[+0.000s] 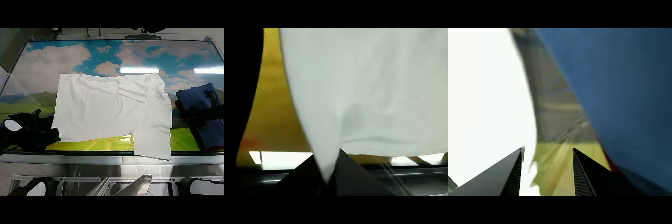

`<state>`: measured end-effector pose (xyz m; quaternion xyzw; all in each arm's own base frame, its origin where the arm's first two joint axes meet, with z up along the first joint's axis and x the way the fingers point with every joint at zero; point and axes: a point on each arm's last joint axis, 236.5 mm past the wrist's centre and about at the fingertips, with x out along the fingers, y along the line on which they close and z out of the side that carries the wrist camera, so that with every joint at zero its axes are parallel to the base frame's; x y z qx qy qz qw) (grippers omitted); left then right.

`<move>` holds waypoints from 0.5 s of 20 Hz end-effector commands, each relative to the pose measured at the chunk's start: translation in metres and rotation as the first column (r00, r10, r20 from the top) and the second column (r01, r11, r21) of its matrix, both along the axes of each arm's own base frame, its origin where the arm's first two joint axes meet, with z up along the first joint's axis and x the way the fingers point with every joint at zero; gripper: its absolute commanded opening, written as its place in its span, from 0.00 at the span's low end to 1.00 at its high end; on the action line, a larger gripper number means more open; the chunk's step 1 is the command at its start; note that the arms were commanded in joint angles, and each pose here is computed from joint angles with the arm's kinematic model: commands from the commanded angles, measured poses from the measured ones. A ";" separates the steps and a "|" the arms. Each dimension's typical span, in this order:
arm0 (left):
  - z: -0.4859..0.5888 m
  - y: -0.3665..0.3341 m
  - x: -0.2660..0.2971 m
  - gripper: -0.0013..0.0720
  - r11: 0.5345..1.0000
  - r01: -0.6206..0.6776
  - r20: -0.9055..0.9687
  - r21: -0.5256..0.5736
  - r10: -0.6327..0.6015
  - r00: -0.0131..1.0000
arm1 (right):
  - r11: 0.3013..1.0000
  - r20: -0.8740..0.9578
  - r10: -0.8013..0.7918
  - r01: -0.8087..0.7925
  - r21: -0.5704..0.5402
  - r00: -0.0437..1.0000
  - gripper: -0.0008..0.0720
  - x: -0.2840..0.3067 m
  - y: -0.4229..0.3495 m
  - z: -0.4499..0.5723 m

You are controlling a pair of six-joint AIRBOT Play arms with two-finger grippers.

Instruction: Fold the shirts.

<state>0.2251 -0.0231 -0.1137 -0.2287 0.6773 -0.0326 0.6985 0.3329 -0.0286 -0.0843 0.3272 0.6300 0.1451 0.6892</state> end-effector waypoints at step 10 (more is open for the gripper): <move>-0.026 -0.007 -0.016 0.05 0.998 0.033 -0.112 -0.054 -0.039 0.993 | 0.988 -0.136 0.010 0.011 0.154 0.991 0.52 -0.031 0.050 -0.032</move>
